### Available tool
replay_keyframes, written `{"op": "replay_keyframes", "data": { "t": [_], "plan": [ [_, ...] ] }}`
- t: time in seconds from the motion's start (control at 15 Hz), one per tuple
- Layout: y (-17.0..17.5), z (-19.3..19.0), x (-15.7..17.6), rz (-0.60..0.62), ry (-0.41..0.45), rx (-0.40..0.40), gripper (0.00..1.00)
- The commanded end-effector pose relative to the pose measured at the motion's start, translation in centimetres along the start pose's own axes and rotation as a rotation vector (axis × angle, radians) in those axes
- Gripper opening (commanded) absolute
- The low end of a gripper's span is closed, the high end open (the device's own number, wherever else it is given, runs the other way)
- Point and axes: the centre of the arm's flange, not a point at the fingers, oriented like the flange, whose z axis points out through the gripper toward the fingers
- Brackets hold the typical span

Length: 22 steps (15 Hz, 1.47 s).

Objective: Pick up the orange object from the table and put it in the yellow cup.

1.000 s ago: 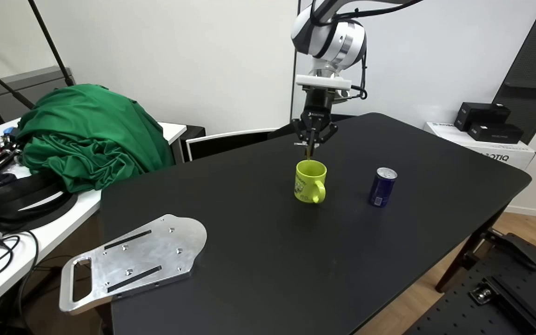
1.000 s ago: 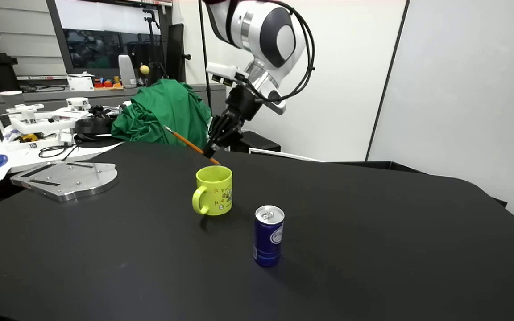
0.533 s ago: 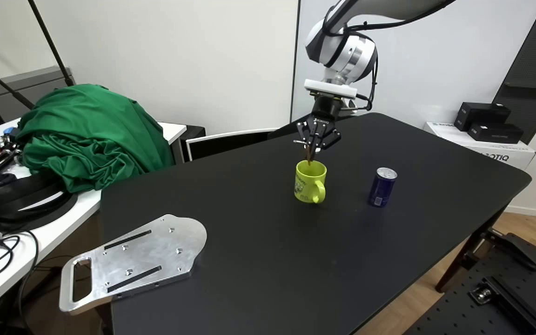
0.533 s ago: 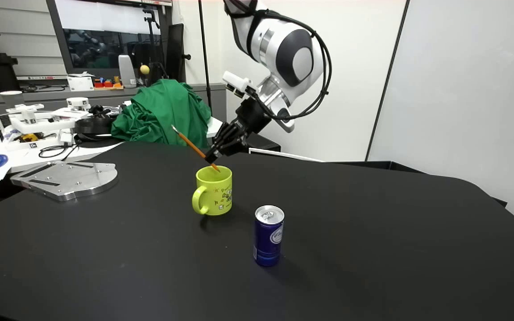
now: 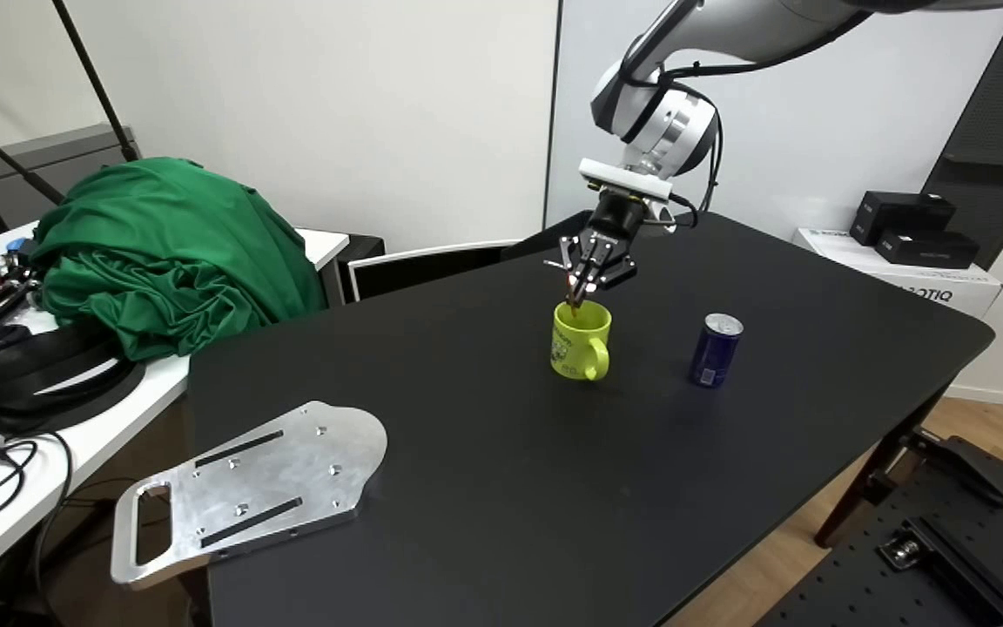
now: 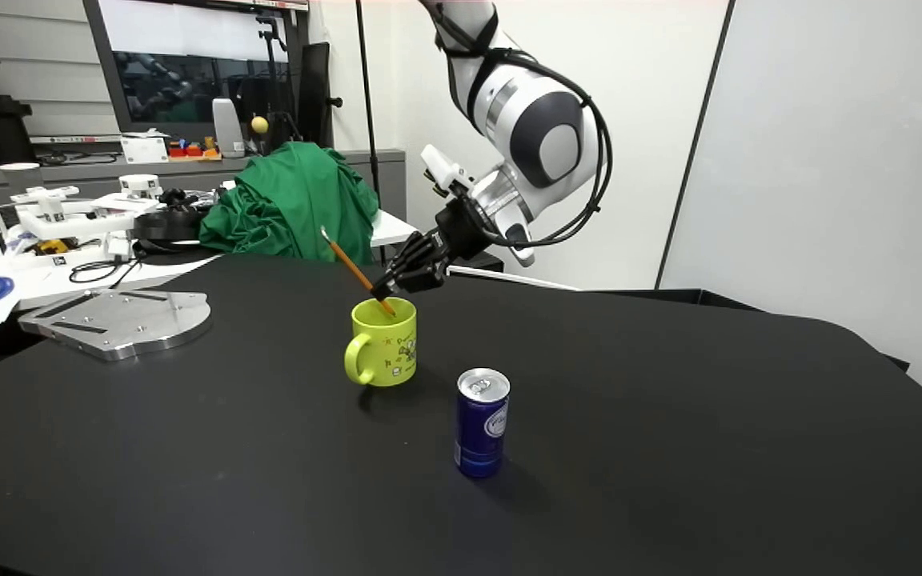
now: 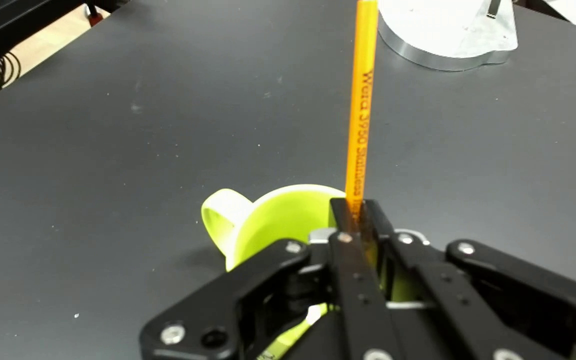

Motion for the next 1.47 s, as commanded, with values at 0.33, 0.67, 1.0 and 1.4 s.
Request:
{"op": "replay_keyframes", "data": {
  "t": [0.33,0.67,1.0,1.4],
  "plan": [
    [1.1,-0.3,2.5,0.059,-0.05,0.059,0.02],
    [1.5,-0.2,2.9,0.07,-0.056,0.067,0.02],
    [1.5,-0.3,2.9,0.066,-0.054,0.059,0.38],
    [1.2,-0.7,2.6,0.055,-0.05,0.056,0.77]
  ]
}}
